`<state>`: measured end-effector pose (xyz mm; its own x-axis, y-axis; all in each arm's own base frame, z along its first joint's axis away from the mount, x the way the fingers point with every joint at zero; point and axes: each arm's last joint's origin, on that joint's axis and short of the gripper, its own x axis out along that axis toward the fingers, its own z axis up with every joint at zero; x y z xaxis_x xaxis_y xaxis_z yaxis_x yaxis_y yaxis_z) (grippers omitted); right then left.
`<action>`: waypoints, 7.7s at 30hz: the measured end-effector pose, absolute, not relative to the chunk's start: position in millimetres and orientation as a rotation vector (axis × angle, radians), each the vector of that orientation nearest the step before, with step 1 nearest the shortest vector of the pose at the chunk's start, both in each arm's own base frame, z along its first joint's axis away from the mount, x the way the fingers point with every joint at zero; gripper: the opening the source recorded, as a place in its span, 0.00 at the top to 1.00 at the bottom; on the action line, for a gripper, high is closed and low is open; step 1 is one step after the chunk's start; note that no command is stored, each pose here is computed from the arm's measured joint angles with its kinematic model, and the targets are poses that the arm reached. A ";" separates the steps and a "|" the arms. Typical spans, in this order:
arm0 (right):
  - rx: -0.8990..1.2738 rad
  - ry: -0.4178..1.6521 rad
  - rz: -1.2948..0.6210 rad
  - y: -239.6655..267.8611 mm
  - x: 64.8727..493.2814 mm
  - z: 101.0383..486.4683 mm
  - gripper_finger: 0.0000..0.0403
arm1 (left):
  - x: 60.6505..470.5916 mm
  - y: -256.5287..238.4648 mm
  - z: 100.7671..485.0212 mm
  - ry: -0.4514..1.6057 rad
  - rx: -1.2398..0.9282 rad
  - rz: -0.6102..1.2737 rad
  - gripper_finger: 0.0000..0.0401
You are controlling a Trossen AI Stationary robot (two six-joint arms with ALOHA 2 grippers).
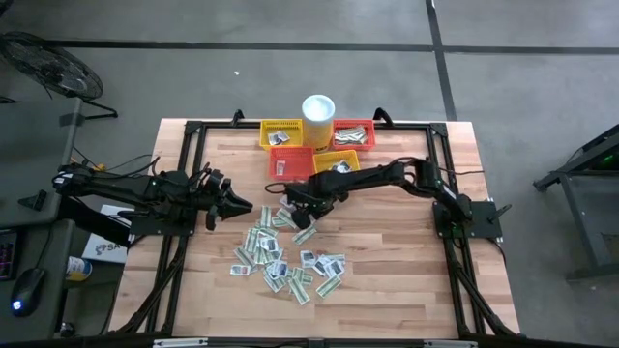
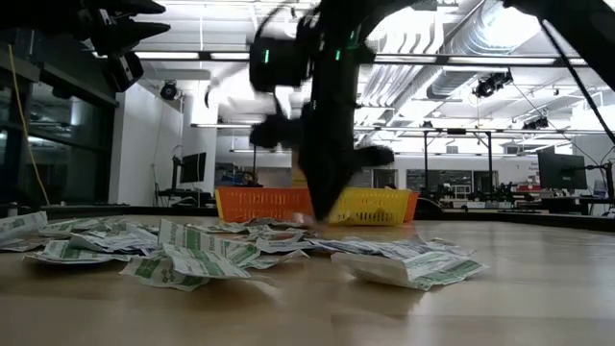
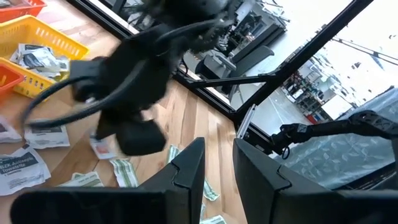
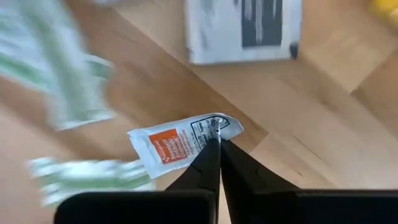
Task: Pick & Place First Aid Supplies
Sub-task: Put the orange ointment pack into the bottom orange basket, then put the black towelette pack into the bottom yellow basket
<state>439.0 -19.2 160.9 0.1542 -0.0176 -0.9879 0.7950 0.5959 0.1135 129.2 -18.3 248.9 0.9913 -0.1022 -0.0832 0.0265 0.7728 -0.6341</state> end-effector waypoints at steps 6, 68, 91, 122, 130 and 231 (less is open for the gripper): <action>0.673 1.114 -0.713 -14.3 433.8 205.9 1.00 | 130.6 -15.6 247.9 0.089 -0.690 0.028 0.79; -0.439 0.486 -0.753 42.5 427.1 343.1 1.00 | 227.8 -16.5 270.5 -0.110 -0.133 0.510 0.79; -0.406 0.498 -0.698 45.3 426.8 339.4 1.00 | 228.5 -17.2 272.7 -0.120 -0.149 0.486 0.98; -0.062 0.583 -0.689 15.1 388.9 356.5 0.49 | 225.7 21.9 255.0 0.041 -0.259 0.566 1.00; -0.011 0.698 -0.745 2.1 362.6 361.8 0.50 | 214.3 67.9 235.0 0.241 -0.365 0.572 1.00; -0.195 1.185 0.106 -3.0 426.4 239.3 0.51 | 162.4 -4.1 250.4 0.640 -0.515 0.266 0.79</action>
